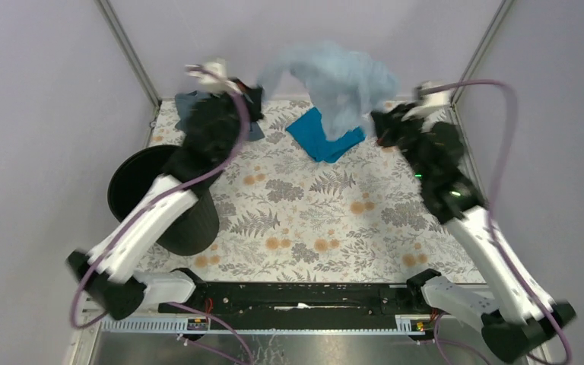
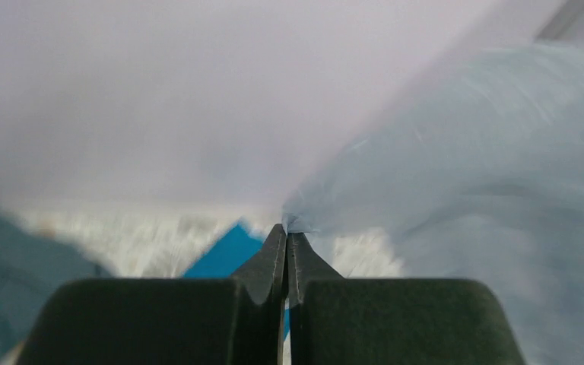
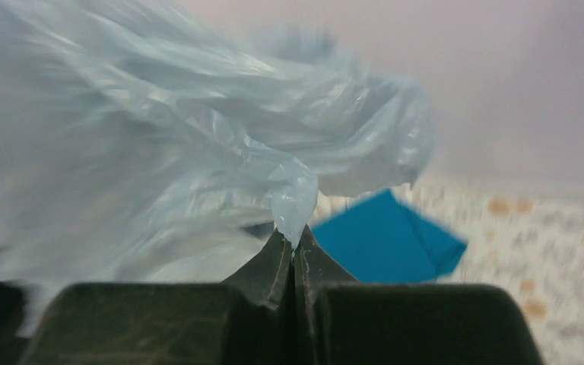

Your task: Put the trash bags into the trash bin

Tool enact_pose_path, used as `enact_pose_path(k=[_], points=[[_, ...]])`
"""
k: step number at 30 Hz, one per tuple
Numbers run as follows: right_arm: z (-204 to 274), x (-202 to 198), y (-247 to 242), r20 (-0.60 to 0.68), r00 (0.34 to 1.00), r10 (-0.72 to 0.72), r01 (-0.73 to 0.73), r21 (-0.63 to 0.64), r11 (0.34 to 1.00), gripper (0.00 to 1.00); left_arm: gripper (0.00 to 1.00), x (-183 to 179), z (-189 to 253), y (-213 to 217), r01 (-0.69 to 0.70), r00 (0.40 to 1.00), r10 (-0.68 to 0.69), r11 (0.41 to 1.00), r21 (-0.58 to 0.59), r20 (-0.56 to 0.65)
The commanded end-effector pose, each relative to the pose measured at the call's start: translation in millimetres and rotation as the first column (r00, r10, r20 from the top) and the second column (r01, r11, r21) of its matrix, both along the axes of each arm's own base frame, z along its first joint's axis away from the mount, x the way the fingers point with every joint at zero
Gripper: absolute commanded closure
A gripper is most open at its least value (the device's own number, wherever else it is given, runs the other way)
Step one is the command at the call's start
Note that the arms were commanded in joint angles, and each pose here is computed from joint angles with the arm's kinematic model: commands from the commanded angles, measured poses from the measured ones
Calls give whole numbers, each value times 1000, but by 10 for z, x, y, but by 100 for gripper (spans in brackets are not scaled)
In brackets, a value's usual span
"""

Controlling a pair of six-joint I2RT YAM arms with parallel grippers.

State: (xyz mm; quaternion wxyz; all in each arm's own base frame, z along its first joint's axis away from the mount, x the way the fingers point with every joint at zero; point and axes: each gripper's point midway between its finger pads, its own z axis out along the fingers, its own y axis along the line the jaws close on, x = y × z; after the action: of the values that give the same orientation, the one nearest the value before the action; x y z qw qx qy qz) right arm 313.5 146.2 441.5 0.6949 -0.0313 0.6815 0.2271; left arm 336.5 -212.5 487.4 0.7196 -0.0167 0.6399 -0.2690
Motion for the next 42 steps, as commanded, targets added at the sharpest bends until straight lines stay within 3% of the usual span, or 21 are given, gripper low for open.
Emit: enact_pose_path(k=[1,3,5,10,12,14,16,17,18,20,22,25,26,28,30,32,35,38,40,42], points=[[-2808,153,257,-599,801,-9,-116,-170,979,100,100,263,-3247,-221,124,727,107,951,283,-678],[-3002,68,235,-649,760,-23,-109,-162,981,100,100,122,-3389,-256,162,696,60,958,237,-716],[-2718,212,251,-616,787,-36,-92,-175,980,100,100,177,-3057,-345,173,751,-6,967,188,-661],[-1143,968,341,-395,914,-96,-11,-259,966,100,100,637,-1301,-625,188,912,-107,967,171,-396],[-295,987,449,-297,954,-37,-32,-224,974,100,100,581,-408,-656,204,954,-166,970,135,-248],[482,701,577,-146,988,49,-78,-200,977,100,100,259,373,-615,230,972,-223,970,85,-79],[980,269,707,25,985,168,-160,-195,968,100,100,-148,766,-565,233,970,-238,969,75,58],[1038,98,730,83,972,220,-204,-171,964,100,100,-298,812,-533,231,966,-237,971,65,106],[1106,5,748,170,954,246,-226,-126,966,100,100,-298,591,-532,220,969,-226,973,64,98],[599,37,753,147,959,241,-223,-129,966,100,100,-177,101,-335,101,995,-102,993,53,21],[-445,311,707,-51,989,138,-145,-167,975,100,100,95,-757,-138,-10,985,27,995,96,-172],[-1972,353,681,-412,910,54,-157,-220,963,100,100,301,-2215,135,-9,857,107,981,193,-504],[-2322,289,660,-491,871,31,-160,-222,962,100,100,249,-2514,165,8,820,117,976,216,-560],[-2589,207,641,-544,838,22,-157,-202,967,100,100,163,-2606,116,62,823,67,977,206,-565],[-2327,278,663,-502,864,34,-152,-196,969,100,100,165,-2268,104,62,867,33,983,172,-498],[-1763,451,688,-414,910,28,-130,-222,966,100,100,232,-1750,34,78,911,-9,985,151,-412],[-534,653,715,-231,972,34,-90,-234,968,100,100,224,-513,-123,148,968,-124,985,94,-220],[810,351,684,-22,993,114,-116,-183,976,100,100,-159,494,-164,231,973,-230,972,33,-14],[1219,44,726,89,975,201,-188,-137,972,100,100,-479,845,-135,260,959,-258,966,2,117],[1251,-173,775,164,945,282,-267,-105,958,100,100,-542,740,-59,239,965,-232,970,-50,123]])
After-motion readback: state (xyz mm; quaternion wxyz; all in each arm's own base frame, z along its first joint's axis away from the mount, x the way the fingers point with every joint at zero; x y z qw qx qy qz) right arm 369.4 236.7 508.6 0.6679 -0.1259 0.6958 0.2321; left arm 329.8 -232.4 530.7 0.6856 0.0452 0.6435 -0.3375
